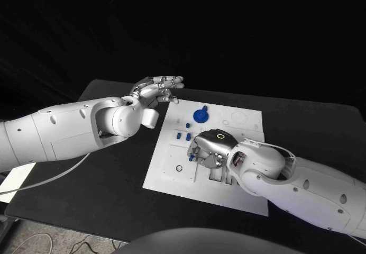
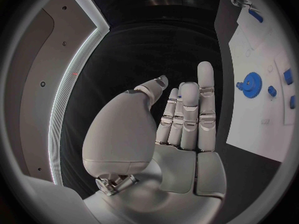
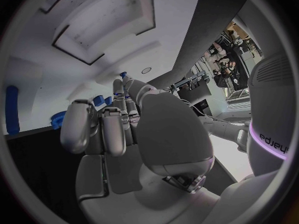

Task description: Assemble the parts on the task board

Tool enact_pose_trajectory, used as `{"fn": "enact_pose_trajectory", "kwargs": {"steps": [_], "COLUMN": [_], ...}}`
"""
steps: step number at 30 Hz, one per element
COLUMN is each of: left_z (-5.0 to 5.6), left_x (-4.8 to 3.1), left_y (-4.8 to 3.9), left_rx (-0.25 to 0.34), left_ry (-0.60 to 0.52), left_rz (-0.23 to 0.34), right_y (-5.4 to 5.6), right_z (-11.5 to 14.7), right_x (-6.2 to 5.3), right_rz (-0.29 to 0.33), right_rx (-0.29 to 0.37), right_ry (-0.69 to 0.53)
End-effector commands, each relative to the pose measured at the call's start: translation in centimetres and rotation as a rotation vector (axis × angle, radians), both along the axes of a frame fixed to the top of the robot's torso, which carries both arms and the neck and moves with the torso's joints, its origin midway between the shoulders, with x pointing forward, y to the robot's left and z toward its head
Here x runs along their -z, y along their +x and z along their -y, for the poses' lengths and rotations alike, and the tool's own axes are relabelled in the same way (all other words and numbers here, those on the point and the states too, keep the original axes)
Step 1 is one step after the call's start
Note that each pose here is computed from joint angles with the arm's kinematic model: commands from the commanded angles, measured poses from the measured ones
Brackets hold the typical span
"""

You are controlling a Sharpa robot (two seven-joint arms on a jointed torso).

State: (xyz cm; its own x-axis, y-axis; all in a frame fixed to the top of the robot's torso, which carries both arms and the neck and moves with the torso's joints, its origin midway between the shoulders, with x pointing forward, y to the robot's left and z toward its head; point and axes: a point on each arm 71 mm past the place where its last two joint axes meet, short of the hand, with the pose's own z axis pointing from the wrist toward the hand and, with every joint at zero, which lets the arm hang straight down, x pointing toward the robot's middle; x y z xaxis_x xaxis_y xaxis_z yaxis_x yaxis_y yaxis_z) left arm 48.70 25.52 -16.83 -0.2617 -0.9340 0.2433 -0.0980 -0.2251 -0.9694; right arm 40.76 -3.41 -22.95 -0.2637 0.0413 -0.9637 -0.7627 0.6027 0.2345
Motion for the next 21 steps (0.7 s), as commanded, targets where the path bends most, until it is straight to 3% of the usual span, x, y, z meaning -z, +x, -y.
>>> {"fn": "enact_pose_trajectory", "kwargs": {"steps": [1, 21], "left_z": [0.27, 0.3], "left_x": [-0.1, -0.1], "left_y": [-0.05, -0.1], "left_rx": [0.018, 0.023], "left_ry": [-0.013, -0.014], "left_rz": [0.004, 0.0], "right_y": [-0.01, -0.2], "right_z": [-0.12, -0.54], "right_x": [0.33, 0.92], "right_rz": [0.002, -0.019], "right_rx": [0.0, -0.007], "right_ry": [-0.023, -0.068]}}
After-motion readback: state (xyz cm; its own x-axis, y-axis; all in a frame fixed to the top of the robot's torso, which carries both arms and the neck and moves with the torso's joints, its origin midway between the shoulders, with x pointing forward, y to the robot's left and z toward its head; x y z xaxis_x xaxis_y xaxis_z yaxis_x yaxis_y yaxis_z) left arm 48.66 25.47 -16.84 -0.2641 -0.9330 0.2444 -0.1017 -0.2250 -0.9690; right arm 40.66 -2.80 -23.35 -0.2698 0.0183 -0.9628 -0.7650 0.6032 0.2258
